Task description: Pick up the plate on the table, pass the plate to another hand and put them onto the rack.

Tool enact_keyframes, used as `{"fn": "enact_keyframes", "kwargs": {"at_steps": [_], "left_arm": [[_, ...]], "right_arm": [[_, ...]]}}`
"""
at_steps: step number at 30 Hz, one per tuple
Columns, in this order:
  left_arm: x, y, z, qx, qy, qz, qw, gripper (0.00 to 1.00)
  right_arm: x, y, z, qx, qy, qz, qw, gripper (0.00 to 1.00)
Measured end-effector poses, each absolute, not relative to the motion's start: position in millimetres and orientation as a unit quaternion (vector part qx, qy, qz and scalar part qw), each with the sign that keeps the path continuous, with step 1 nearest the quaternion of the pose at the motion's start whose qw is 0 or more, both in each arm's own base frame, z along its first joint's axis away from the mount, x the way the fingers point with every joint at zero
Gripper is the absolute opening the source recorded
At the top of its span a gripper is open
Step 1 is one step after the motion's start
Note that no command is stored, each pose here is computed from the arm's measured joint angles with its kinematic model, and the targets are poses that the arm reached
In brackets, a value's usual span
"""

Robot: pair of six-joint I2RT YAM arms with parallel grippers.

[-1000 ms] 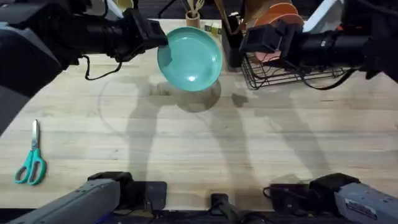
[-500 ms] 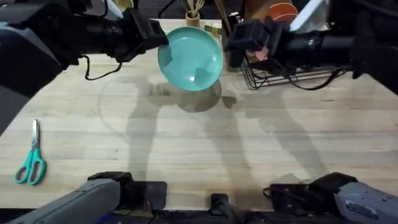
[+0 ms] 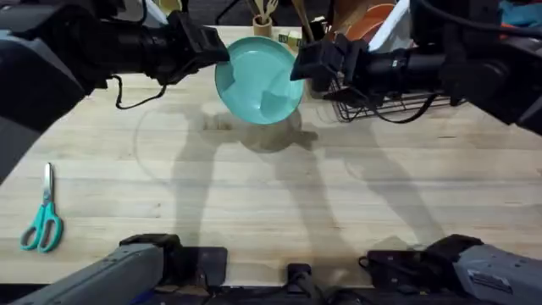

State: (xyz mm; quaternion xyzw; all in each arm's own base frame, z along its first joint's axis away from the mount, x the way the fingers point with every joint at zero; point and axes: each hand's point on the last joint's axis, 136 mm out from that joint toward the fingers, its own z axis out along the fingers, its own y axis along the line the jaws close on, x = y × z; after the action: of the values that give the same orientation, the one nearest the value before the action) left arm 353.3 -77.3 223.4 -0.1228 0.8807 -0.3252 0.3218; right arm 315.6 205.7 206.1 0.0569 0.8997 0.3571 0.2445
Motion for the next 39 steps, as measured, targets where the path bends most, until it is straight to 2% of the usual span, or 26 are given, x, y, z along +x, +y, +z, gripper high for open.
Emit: {"fn": "enact_keyframes", "kwargs": {"at_steps": [13, 25, 27, 39], "left_arm": [[353, -77, 223, -0.123, 0.881, -0.325, 0.322, 0.04], [353, -77, 223, -0.123, 0.881, -0.325, 0.322, 0.041], [353, -77, 223, -0.123, 0.881, -0.325, 0.322, 0.04], [353, -77, 223, -0.123, 0.881, -0.325, 0.322, 0.04]], "right_arm": [[340, 214, 188, 0.058, 0.899, 0.355, 0.251, 0.994], [338, 237, 176, 0.038, 0.901, 0.359, 0.239, 0.981], [338, 238, 174, 0.036, 0.902, 0.359, 0.236, 0.926], [338, 238, 174, 0.038, 0.902, 0.359, 0.236, 0.311]]}}
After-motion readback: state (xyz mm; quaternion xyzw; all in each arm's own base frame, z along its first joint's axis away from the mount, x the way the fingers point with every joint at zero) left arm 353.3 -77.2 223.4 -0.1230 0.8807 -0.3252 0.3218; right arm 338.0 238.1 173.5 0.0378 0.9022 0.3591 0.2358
